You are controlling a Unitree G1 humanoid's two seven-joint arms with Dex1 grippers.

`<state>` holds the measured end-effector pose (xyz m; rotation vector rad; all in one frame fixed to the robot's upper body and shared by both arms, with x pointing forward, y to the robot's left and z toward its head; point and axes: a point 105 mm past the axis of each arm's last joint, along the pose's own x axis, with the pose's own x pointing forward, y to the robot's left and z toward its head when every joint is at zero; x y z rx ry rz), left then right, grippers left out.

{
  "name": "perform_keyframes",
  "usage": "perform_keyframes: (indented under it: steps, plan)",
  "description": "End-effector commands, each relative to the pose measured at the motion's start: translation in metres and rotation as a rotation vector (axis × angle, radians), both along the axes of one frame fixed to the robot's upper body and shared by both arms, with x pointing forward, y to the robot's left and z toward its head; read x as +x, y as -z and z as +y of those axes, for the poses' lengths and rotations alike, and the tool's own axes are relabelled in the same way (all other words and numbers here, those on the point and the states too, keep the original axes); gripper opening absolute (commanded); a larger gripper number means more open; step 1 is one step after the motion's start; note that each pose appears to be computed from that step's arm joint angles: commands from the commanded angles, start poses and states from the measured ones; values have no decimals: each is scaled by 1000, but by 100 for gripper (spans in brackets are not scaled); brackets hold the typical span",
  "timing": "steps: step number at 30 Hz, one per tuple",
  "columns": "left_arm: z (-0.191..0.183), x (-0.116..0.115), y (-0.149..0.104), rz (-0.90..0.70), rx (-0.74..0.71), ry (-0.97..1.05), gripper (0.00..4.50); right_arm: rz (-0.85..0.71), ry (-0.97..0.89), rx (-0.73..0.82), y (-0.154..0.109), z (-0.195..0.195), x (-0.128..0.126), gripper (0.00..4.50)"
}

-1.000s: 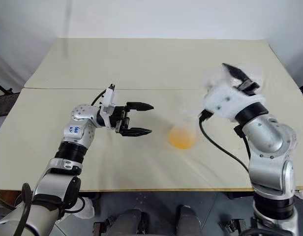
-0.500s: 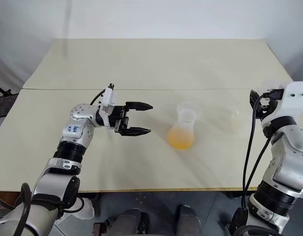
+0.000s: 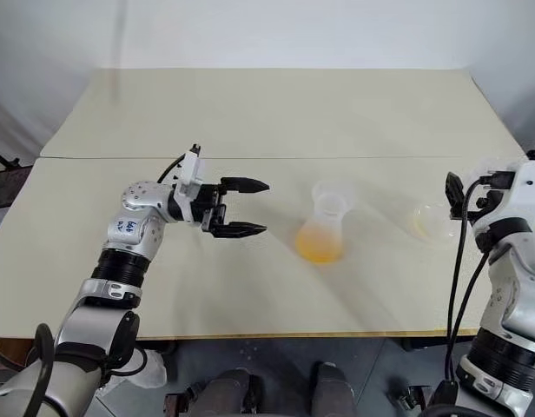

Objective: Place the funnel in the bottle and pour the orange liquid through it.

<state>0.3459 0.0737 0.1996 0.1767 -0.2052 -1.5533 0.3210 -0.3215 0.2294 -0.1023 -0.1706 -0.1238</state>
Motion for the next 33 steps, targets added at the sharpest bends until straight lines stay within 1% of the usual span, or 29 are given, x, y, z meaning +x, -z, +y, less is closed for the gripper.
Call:
perform_keyframes:
  steps: [1, 6, 10, 14, 20, 22, 24, 27, 31, 33]
  plan:
    - [-2, -1, -13, -35, -29, 3, 450, -74, -6, -40, -27, 5, -7, 447]
    - [-3, 2, -12, -18, -28, -7, 450, -102, -2, -47, -42, 3, -11, 447]
    - [-2, 1, -14, 0, -55, -9, 450, -149, -44, -47, -57, 6, -19, 447]
    - [3, 3, -16, 16, -63, -35, 450, -203, -159, -80, -74, 20, -31, 447]
    - [13, 10, -24, 26, -79, -111, 450, -147, -348, -177, -82, 46, -50, 447]
    - [20, 7, -25, 12, -76, -109, 450, -110, -415, -224, -81, 55, -58, 447]
    - [27, 3, -25, 20, -75, -92, 450, -50, -527, -251, -73, 67, -70, 447]
    - [39, 0, -17, 29, -33, -99, 450, 68, -666, -292, -45, 80, -88, 447]
    - [59, -9, 2, 49, 40, -69, 450, 264, -743, -350, 5, 74, -109, 447]
    - [68, -11, 8, 60, 64, -71, 450, 309, -764, -330, 20, 70, -118, 447]
